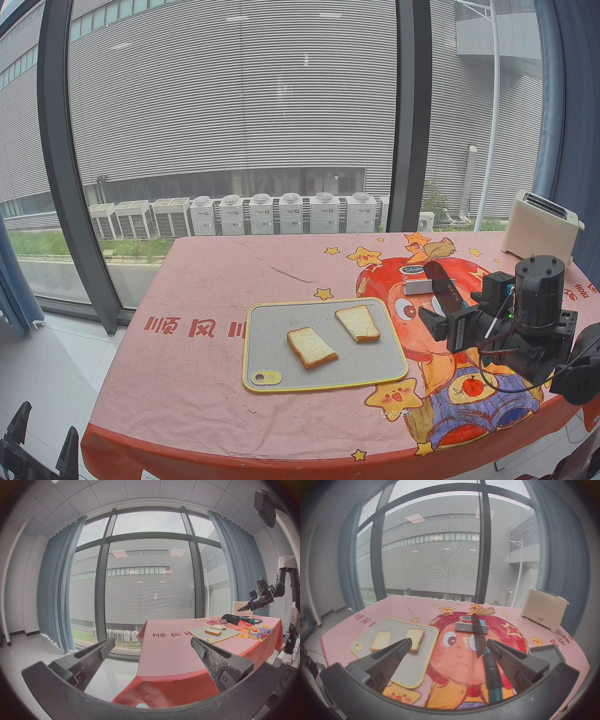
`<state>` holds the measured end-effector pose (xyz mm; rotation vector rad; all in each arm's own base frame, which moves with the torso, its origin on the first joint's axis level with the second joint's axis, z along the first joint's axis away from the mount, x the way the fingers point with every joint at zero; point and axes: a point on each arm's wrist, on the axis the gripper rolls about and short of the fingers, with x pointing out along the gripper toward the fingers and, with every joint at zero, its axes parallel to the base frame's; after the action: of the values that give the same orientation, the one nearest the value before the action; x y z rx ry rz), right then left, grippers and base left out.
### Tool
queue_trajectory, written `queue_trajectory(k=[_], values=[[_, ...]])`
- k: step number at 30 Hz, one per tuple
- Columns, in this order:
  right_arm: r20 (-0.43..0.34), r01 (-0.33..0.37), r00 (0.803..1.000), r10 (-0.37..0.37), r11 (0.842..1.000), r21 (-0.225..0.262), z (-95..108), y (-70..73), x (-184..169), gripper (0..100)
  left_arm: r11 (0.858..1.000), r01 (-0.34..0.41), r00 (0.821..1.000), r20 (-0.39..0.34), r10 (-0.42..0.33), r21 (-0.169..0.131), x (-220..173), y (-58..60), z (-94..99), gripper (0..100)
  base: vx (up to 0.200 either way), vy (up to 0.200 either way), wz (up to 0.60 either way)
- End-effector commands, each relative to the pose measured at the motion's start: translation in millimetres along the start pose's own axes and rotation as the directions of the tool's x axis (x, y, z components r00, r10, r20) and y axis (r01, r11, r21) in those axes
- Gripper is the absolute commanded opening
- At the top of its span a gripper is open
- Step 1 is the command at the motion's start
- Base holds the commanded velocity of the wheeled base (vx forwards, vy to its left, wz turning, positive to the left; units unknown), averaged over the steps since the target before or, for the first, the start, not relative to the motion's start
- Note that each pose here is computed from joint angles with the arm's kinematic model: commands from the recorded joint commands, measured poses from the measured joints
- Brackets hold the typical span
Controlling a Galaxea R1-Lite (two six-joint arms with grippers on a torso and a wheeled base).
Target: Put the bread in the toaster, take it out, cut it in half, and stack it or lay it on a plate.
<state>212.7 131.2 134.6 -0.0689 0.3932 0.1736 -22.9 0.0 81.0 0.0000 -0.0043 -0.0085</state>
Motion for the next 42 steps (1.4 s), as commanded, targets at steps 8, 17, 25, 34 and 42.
queue_trajectory(k=[8,17,25,34,42], values=[[0.016,-0.123,0.992,0.124,0.99,-0.068,12.5,39.5,3.0,100,1.0,0.001,1.0,-0.001,-0.001,0.0,0.1,0.0,-5.2,100,0.0,0.0,0.0],[-0.041,-0.146,0.989,0.143,0.986,-0.083,15.5,56.1,40.4,100,1.0,0.001,1.0,-0.001,-0.001,0.0,0.1,0.0,-5.2,100,0.0,0.0,0.0],[-0.14,-0.124,0.984,0.112,0.989,-0.081,10.0,47.9,73.4,100,1.0,0.001,1.0,-0.001,-0.001,0.0,0.1,0.0,-5.2,100,0.0,0.0,0.0],[-0.217,-0.095,0.973,0.081,0.994,-0.052,2.7,35.0,107.7,100,1.0,-0.001,1.0,-0.001,0.001,0.0,0.1,0.0,-5.2,100,0.0,0.0,0.0],[-0.265,-0.089,0.962,0.07,0.994,-0.063,-10.0,36.5,116.0,100,1.0,0.001,1.0,-0.001,-0.001,0.0,0.1,0.0,-5.2,100,0.0,0.0,0.0]])
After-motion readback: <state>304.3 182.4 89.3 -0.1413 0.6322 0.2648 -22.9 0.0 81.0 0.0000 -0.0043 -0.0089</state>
